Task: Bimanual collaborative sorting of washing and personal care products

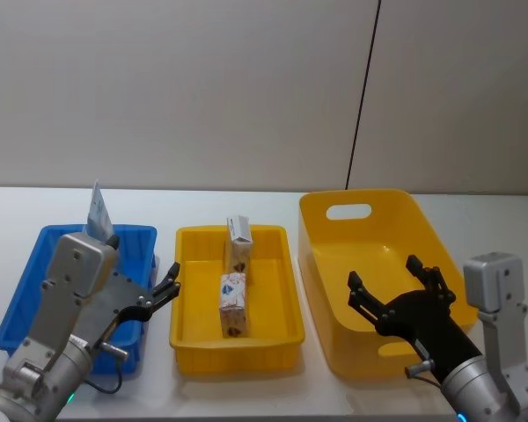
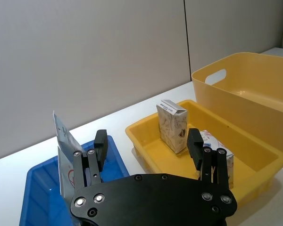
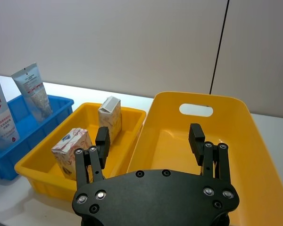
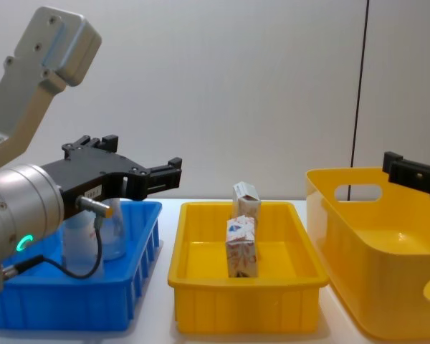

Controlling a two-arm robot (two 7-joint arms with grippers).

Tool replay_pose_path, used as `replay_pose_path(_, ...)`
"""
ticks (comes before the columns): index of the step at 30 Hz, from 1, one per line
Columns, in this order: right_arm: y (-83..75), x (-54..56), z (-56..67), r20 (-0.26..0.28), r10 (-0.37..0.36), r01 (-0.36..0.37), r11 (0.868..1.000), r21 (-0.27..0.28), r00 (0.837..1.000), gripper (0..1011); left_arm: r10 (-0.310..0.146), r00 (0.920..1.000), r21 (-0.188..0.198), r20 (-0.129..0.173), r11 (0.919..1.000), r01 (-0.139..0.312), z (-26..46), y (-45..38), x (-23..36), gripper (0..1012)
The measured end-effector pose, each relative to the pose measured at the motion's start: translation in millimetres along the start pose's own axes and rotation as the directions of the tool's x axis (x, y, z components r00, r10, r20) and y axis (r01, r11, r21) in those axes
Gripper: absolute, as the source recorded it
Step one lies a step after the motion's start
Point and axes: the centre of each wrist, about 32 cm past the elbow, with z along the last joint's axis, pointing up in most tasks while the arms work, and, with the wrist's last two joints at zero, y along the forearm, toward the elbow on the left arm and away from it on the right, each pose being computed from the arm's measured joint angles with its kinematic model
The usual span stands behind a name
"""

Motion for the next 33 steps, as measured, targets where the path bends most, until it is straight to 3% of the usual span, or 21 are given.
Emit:
replay_pose_path(9, 4.5, 6.3, 2.9, 0.005, 0.015, -0.015, 1.0, -0.003, 1.0, 1002, 0.0, 1.0, 0.0, 0.0, 1.0, 0.0, 0.0, 0.0, 0.0, 1001)
replay_pose_path(17, 19.6, 19.5, 8.5, 0.017, 0.058, -0.058, 0.998, -0.019, 0.998, 1002, 0.0, 1.0, 0.0, 0.0, 1.0, 0.0, 0.0, 0.0, 0.0, 1001)
replay_pose_path(22, 29.4, 22.0, 11.4, 0.018, 0.069, -0.068, 0.997, -0.03, 0.997, 1002, 0.0, 1.0, 0.0, 0.0, 1.0, 0.0, 0.0, 0.0, 0.0, 1001)
replay_pose_path(27, 37.4, 20.2, 13.6, 0.011, 0.069, -0.068, 0.997, -0.04, 0.998, 1002, 0.0, 1.0, 0.0, 0.0, 1.0, 0.0, 0.0, 0.0, 0.0, 1001)
replay_pose_path(33, 55.0, 9.3, 17.6, -0.008, 0.051, -0.051, 0.997, -0.064, 0.999, 1002, 0.0, 1.0, 0.0, 0.0, 1.0, 0.0, 0.0, 0.0, 0.0, 1001)
